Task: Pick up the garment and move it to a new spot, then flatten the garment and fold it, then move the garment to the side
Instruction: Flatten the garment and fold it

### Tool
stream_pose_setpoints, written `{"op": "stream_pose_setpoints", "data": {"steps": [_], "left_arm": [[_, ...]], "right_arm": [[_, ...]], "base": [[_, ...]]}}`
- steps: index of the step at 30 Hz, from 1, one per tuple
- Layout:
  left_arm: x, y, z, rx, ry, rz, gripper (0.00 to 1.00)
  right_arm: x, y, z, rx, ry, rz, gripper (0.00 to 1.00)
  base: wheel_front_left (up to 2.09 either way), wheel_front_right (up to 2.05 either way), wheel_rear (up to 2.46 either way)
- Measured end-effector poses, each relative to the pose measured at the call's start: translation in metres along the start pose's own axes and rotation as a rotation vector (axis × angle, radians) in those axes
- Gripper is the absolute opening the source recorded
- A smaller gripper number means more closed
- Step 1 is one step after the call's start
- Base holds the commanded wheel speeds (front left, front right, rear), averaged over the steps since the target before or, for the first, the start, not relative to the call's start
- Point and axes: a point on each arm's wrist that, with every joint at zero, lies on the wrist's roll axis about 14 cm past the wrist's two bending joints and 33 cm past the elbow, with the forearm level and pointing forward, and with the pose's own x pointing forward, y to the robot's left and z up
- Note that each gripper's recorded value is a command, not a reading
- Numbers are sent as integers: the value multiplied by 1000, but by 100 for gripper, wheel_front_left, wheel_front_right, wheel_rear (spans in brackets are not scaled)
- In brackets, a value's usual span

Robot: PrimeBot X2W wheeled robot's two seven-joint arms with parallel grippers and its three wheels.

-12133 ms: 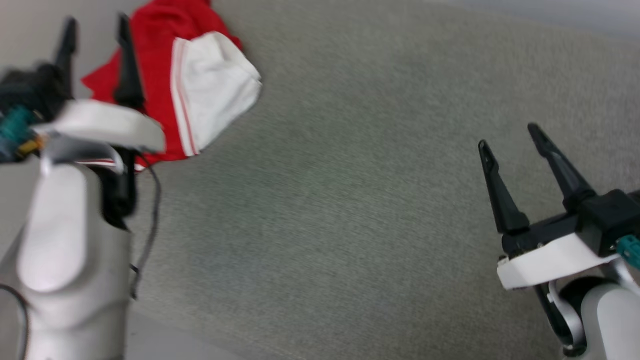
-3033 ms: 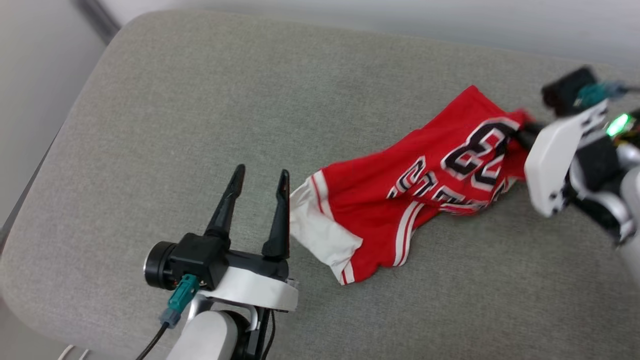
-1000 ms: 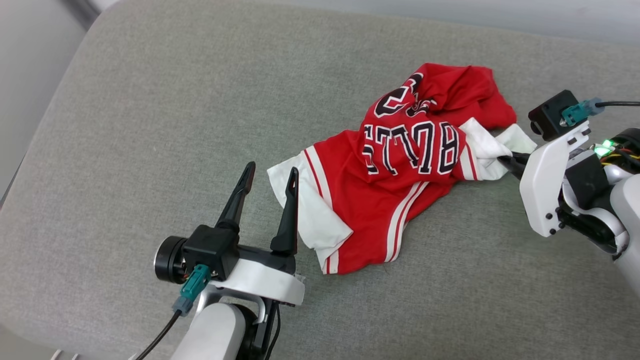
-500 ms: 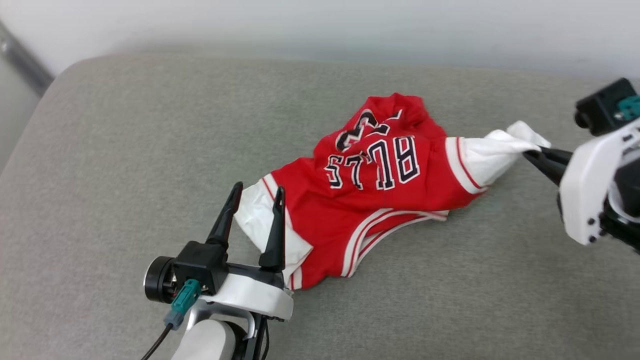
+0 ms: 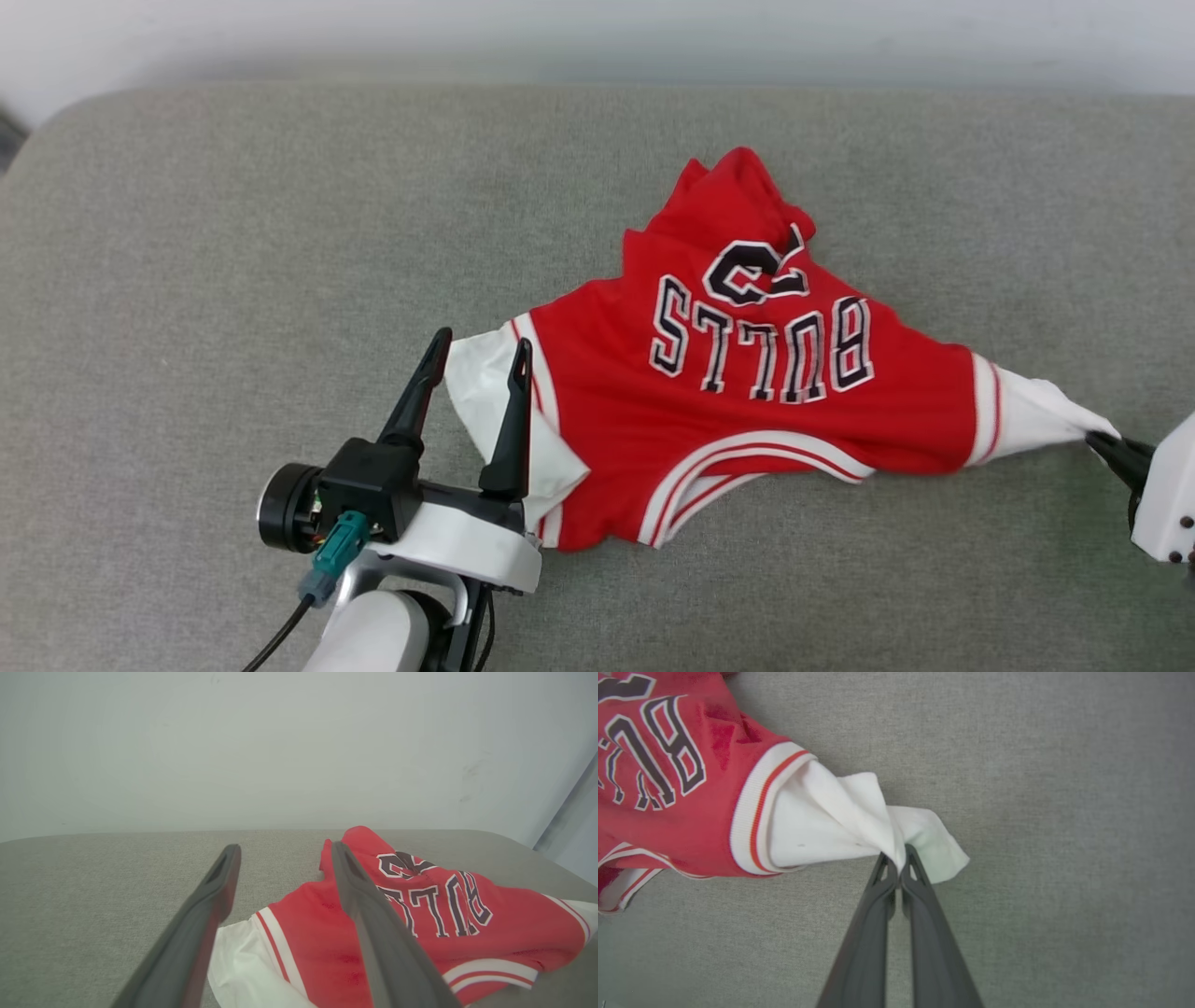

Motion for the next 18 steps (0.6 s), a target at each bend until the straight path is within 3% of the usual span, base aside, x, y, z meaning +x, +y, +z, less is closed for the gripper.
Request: {"op": "stream_pose_setpoints", "data": {"steps": [6, 7, 8, 12, 18], "left_arm": [[7, 7, -14, 12, 38, 5, 100], [7, 8, -16, 13, 43, 7, 100], [7, 9, -17, 14, 46, 8, 100], [6, 11, -14, 20, 40, 17, 100], [-2, 17, -7, 23, 30, 47, 100]], "right_arm": [[28, -14, -44, 121, 91, -38, 0], [31, -14, -47, 132, 88, -39, 20], [33, -14, -48, 136, 79, -40, 100], [32, -11, -34, 106, -31, -40, 100], [3, -9, 15, -4, -351, -74, 100]], "base": [[0, 0, 0], [0, 0, 0], [0, 0, 0], [0, 0, 0], [0, 0, 0]]}}
